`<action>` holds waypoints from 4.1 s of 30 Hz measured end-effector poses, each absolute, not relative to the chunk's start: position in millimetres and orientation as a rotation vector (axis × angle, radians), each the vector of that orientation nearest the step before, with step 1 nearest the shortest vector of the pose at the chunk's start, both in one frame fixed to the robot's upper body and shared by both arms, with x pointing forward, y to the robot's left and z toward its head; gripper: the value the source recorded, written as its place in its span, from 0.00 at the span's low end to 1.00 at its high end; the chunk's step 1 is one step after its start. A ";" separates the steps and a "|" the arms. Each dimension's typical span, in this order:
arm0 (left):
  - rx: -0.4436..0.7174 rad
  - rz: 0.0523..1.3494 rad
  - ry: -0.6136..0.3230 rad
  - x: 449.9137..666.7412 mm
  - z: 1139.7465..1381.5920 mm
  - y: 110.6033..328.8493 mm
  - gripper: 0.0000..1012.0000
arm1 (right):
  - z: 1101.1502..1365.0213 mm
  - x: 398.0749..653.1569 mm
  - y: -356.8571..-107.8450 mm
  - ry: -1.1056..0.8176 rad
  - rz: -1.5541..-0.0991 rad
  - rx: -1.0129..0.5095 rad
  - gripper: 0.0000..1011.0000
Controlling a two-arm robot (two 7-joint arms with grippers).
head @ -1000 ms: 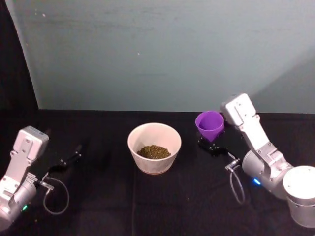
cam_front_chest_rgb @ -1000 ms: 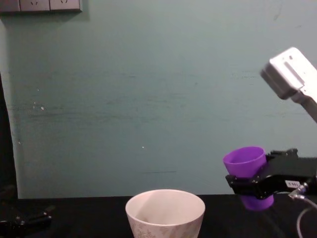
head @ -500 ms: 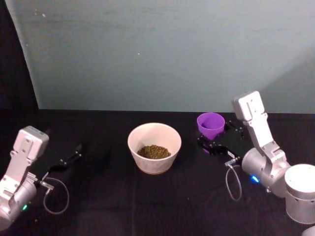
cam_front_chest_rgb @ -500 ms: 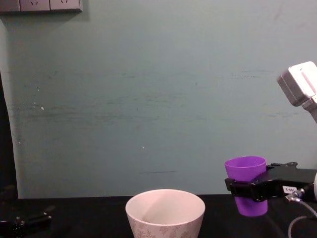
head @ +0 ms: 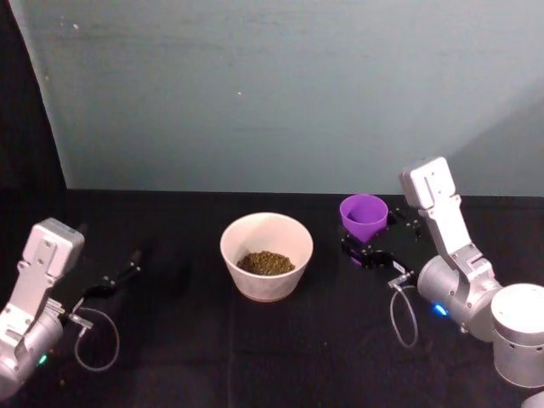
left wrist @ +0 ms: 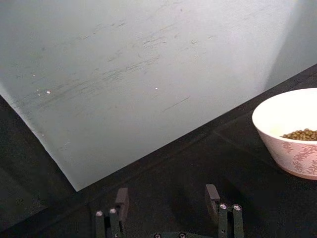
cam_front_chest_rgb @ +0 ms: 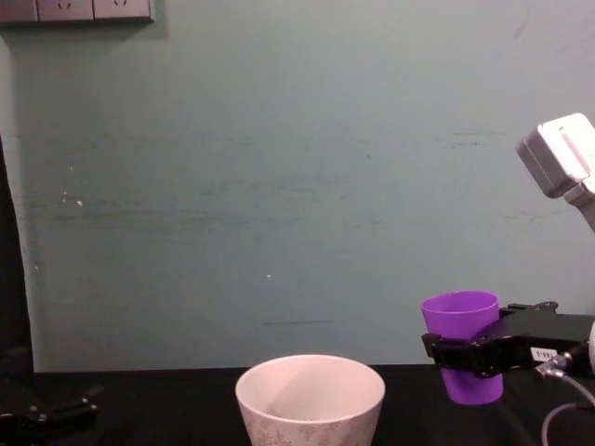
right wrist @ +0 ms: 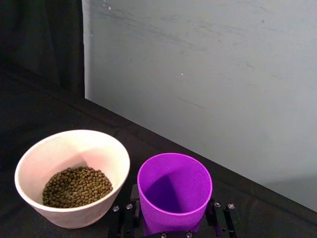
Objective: Pick up the cup and pour the mung beans from the cup into the bowl.
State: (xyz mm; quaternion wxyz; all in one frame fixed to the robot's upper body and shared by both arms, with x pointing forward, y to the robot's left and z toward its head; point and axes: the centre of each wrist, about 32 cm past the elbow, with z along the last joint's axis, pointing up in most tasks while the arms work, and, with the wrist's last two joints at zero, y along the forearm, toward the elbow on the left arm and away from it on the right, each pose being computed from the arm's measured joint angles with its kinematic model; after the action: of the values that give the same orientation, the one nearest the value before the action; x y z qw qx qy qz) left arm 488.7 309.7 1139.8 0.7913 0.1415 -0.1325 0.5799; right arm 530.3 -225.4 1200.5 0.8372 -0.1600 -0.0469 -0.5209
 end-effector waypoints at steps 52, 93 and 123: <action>0.304 1.248 -0.285 488.6 1139.8 309.7 1.00 | 1116.6 567.6 -235.1 -0.007 -1.062 -0.127 0.83; 0.304 1.248 -0.285 488.6 1139.8 309.7 1.00 | 1137.5 547.3 -265.2 -0.112 -1.393 -0.024 0.99; 0.304 1.248 -0.285 488.6 1139.8 309.7 1.00 | 1124.8 547.2 -266.6 -0.084 -1.414 -0.087 0.99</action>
State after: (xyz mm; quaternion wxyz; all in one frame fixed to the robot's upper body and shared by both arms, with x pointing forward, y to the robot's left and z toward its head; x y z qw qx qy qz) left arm 488.6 309.7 1139.8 0.7913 0.1415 -0.1325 0.5799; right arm 547.2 -266.6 1124.8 0.7587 -0.0401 -0.0388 -0.6490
